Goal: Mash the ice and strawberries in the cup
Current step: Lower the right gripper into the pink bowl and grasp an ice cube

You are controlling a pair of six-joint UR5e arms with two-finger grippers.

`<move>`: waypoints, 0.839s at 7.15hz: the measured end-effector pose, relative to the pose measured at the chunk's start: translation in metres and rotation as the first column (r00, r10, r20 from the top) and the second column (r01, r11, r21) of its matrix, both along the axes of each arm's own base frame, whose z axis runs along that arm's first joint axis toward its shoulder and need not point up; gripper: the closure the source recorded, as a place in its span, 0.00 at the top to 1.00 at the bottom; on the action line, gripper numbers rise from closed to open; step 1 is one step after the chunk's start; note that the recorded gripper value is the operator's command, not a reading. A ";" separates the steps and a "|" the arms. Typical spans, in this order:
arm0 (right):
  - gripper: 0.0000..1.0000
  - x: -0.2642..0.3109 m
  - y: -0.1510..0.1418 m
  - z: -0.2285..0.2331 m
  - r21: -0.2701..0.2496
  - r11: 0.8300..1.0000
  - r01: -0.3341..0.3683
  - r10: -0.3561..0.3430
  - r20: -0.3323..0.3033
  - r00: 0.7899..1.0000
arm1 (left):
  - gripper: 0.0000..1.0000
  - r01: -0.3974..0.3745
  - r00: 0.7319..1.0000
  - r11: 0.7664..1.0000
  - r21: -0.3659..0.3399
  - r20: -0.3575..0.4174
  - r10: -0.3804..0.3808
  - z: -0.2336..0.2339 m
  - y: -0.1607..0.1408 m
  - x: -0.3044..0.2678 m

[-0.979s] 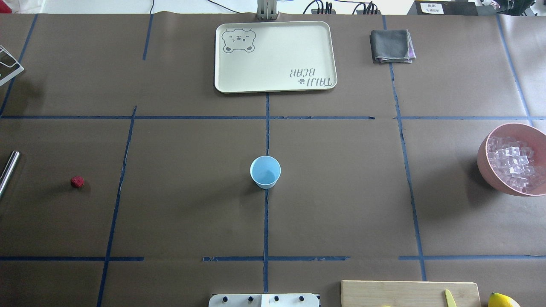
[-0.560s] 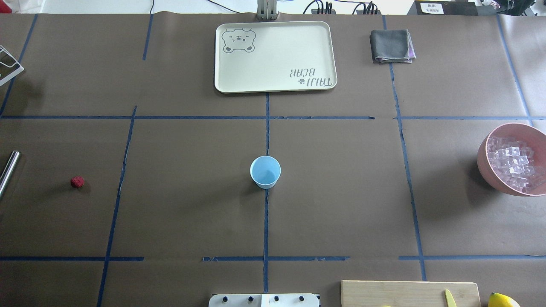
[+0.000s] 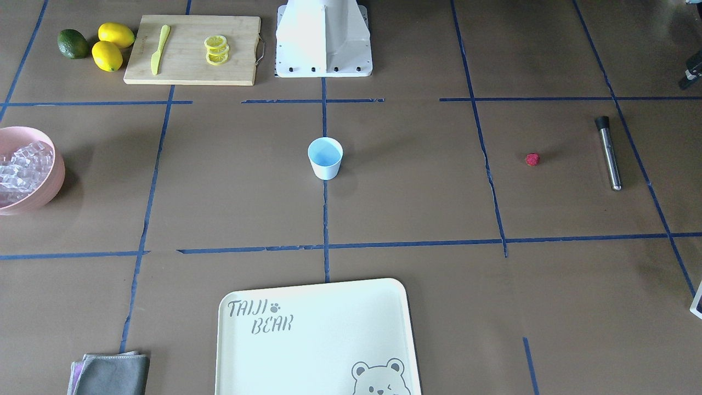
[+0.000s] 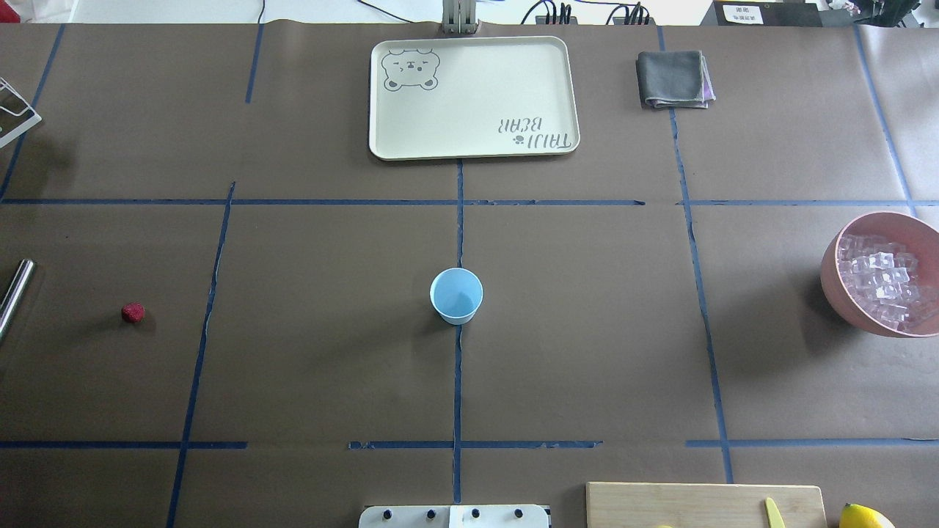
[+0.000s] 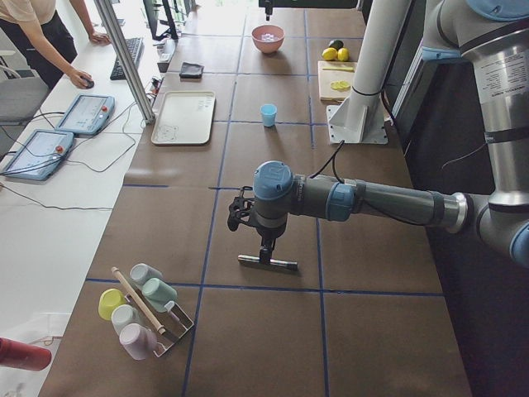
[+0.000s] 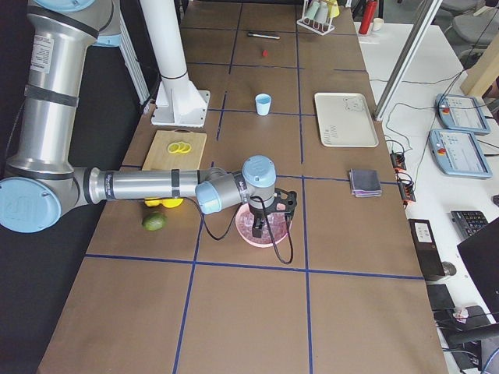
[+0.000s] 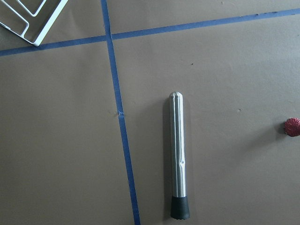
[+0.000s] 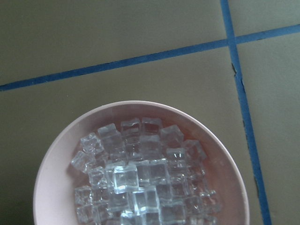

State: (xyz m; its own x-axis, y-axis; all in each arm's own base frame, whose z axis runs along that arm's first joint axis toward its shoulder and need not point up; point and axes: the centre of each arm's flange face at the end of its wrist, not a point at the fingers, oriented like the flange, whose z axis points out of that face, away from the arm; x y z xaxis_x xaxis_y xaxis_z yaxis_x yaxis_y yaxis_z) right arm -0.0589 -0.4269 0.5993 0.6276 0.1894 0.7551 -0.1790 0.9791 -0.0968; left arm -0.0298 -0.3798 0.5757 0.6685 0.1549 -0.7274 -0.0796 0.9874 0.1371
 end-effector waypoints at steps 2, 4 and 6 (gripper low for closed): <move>0.92 -0.053 -0.008 -0.003 -0.032 0.999 -0.043 0.043 0.003 0.999 | 1.00 -0.001 1.000 1.000 0.000 -0.001 0.001 0.000 0.000 0.001; 0.90 -0.069 -0.007 -0.006 -0.053 0.997 -0.061 0.062 0.004 0.998 | 1.00 -0.002 1.000 1.000 -0.002 -0.002 0.002 0.001 0.000 0.001; 0.88 -0.070 -0.001 0.000 -0.078 0.995 -0.065 0.065 -0.001 0.998 | 1.00 -0.001 1.000 1.000 0.000 -0.002 0.001 0.000 0.000 0.001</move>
State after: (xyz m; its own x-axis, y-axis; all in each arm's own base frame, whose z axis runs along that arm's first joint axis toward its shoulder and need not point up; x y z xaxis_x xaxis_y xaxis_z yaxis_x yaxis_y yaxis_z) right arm -0.1285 -0.4277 0.5993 0.6109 0.2880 0.7375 -0.2420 0.9548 -0.1723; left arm -0.0293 -0.3801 0.5756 0.6665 0.1556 -0.7290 -0.0806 0.9873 0.1371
